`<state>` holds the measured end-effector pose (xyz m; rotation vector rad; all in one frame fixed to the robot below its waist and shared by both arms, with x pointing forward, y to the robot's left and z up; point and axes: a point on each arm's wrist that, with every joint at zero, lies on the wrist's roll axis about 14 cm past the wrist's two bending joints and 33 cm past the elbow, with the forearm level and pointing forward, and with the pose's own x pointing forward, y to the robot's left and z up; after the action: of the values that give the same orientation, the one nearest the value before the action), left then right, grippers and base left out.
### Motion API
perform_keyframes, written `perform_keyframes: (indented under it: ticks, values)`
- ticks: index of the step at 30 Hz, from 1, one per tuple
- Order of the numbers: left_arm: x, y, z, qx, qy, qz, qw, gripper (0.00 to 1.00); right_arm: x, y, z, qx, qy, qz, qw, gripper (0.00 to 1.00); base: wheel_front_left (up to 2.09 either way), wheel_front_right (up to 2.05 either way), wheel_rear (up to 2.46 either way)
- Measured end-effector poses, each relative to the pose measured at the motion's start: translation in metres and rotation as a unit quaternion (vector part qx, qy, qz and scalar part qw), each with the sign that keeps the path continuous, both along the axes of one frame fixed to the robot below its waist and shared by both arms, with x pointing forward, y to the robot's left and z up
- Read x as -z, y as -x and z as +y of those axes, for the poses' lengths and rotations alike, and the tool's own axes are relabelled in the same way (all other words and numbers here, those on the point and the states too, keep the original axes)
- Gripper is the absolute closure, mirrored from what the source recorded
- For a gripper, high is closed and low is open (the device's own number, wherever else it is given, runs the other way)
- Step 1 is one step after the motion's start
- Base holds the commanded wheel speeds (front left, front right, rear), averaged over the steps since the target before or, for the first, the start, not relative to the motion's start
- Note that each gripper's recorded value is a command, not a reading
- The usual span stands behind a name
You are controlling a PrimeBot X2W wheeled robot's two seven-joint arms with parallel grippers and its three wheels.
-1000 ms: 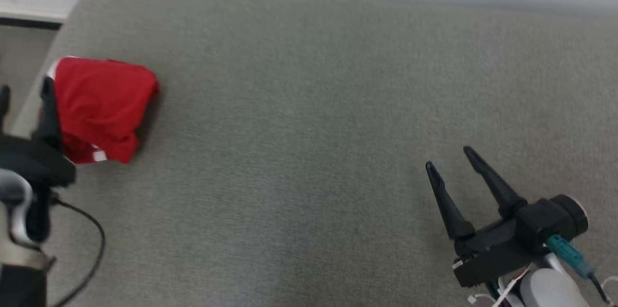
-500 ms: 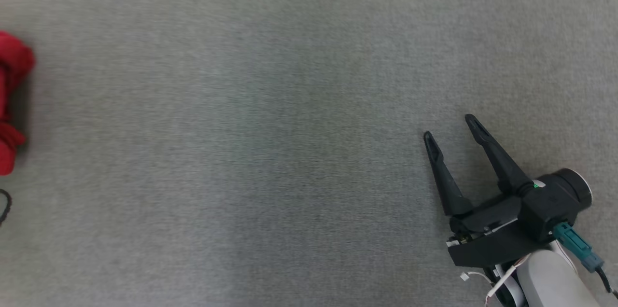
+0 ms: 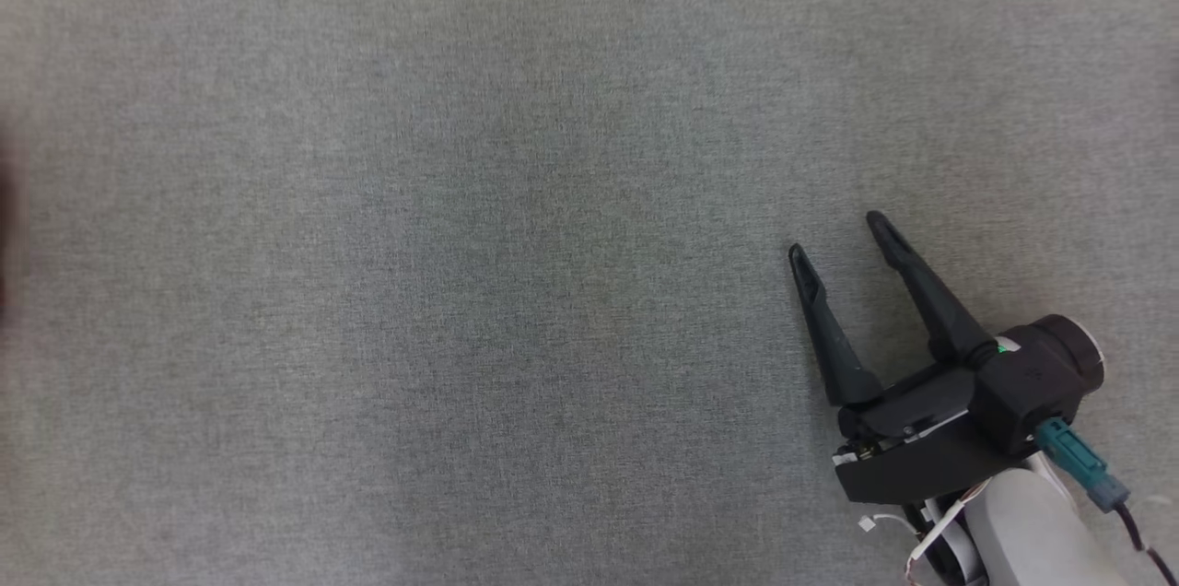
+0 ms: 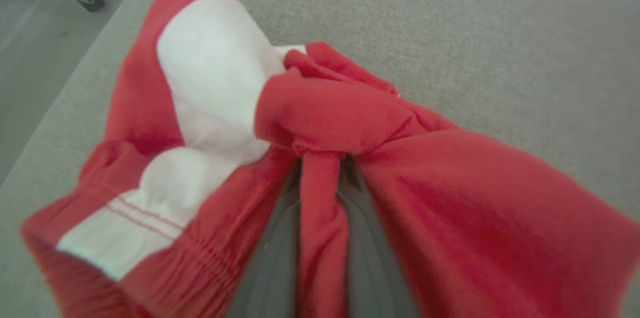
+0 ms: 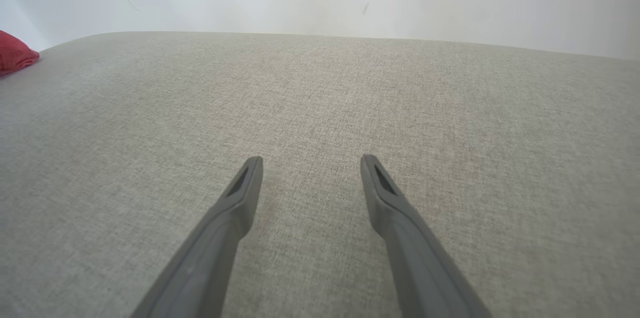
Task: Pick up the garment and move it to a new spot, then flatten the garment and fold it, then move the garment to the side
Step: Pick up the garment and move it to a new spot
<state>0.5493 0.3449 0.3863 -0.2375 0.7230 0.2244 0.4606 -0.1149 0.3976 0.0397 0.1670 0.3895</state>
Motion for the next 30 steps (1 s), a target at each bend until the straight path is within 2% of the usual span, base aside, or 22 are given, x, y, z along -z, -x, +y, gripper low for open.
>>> perform_keyframes:
  ticks: [6,13,21,30]
  values:
    - [-0.078,-0.019,-0.022,0.053,-0.010,-0.120,0.991,1.00,-0.021,0.007,0.003,0.007,-0.015,-0.019,1.000,0.00,0.00,0.00,0.00]
    - [-0.176,-0.020,-0.070,0.132,-0.021,-0.228,0.964,1.00,-0.051,0.023,0.003,0.019,-0.032,-0.044,0.998,0.00,0.00,0.00,0.00]
    - [-0.257,0.003,-0.176,0.243,0.005,-0.313,0.918,1.00,-0.089,0.048,-0.004,0.036,-0.040,-0.083,0.995,0.00,0.00,0.00,0.00]
    - [-0.271,0.029,-0.298,0.358,0.063,-0.334,0.870,1.00,-0.112,0.077,-0.044,0.093,-0.028,-0.110,0.989,0.00,0.00,0.00,0.00]
